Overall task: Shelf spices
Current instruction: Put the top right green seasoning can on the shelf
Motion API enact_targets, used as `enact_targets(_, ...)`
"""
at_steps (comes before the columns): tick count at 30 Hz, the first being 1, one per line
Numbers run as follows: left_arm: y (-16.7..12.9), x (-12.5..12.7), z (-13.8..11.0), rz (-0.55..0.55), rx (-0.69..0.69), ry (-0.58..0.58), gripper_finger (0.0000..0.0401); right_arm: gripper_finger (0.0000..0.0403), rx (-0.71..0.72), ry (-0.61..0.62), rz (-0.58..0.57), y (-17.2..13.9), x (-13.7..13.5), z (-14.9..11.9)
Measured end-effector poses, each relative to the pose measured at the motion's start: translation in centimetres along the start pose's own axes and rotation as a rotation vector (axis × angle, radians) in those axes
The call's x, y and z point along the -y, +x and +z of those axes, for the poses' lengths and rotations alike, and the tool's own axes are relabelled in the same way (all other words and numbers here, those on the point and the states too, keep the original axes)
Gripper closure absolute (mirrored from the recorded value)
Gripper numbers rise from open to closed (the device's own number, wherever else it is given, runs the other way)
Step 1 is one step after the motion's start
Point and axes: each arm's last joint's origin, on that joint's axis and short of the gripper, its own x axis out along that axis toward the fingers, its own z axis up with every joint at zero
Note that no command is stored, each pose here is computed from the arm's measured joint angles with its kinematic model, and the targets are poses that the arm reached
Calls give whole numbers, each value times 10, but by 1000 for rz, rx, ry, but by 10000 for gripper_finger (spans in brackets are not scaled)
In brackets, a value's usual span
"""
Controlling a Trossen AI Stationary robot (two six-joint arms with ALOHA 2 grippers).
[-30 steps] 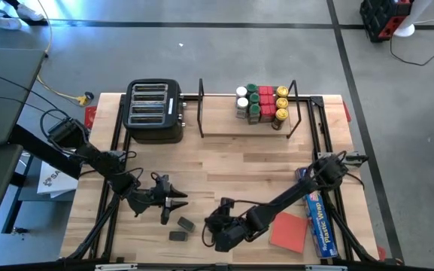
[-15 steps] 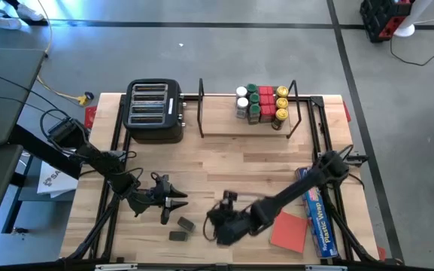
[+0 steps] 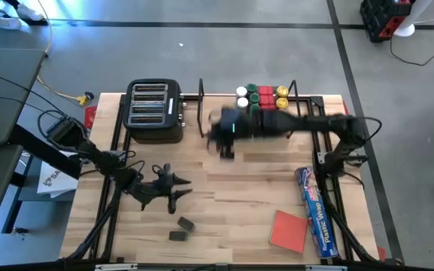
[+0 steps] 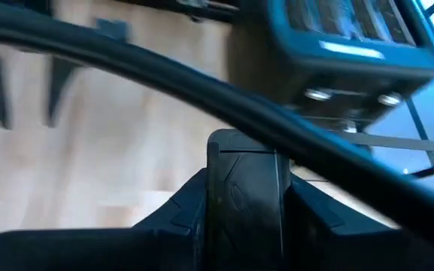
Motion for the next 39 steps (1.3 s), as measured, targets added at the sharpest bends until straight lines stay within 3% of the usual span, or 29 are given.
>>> enact_targets(7,16,-21,8,145,16,137,263,293,23,-36,-6,27,130,-46)
enact_targets(13,29,-42,15,185,-6,133,263,293,78,-53,52,52,187,-86)
enact_targets(20,39,-60,20,212,-17,91,263,293,59,-66,60,74,207,-112)
enact_targets(26,41,-65,22,235,-6,54,263,293,25,-50,81,92,208,-125)
enact_targets(35,41,-65,22,228,-3,20,263,292,6,-42,83,100,207,-129)
enact_targets(39,41,-64,22,219,-2,5,263,270,-1,-15,85,99,207,-130)
